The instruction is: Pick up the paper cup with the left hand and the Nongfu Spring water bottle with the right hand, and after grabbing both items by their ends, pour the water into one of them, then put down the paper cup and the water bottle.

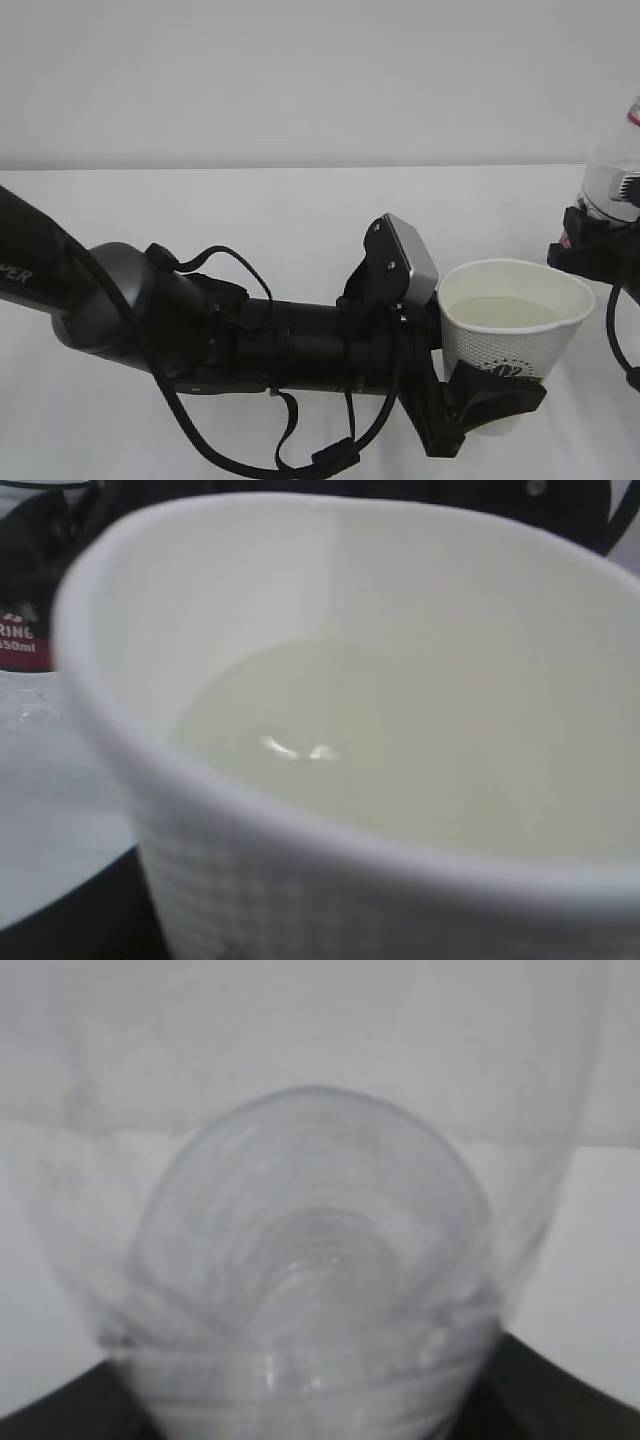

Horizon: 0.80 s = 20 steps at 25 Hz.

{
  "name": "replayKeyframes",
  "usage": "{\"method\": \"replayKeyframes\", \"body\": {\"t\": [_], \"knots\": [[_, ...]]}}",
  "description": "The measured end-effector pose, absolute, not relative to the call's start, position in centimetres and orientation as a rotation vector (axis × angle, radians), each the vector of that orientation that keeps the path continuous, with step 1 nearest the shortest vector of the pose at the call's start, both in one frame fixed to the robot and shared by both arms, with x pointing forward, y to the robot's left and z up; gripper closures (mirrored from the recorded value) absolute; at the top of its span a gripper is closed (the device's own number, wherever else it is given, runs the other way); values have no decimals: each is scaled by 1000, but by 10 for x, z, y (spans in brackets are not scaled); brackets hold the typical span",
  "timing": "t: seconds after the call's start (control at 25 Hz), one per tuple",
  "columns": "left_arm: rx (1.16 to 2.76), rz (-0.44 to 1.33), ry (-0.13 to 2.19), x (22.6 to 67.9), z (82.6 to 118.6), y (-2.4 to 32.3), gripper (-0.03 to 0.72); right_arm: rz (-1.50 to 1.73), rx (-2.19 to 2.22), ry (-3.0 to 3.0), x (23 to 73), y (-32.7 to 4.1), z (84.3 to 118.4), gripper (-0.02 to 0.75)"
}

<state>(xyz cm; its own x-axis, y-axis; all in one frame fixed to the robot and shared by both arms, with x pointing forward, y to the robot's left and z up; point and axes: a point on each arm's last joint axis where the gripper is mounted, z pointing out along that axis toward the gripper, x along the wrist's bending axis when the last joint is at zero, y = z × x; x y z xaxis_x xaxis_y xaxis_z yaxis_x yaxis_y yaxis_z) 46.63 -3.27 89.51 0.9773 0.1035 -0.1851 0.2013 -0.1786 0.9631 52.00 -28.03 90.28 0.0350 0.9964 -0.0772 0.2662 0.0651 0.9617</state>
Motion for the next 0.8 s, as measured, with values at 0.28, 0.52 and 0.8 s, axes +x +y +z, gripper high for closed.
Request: {"method": "replayKeyframes", "body": {"t": [0.28,0.52,0.8], "knots": [[1754,-88,227,466,895,-33,178,984,1373,1427,531,-278,899,325],[1754,-88,227,466,895,-33,178,970,1382,1476,531,-276,889,325],[1754,-88,227,466,895,-33,178,956,1402,1503,530,-275,887,325]]}}
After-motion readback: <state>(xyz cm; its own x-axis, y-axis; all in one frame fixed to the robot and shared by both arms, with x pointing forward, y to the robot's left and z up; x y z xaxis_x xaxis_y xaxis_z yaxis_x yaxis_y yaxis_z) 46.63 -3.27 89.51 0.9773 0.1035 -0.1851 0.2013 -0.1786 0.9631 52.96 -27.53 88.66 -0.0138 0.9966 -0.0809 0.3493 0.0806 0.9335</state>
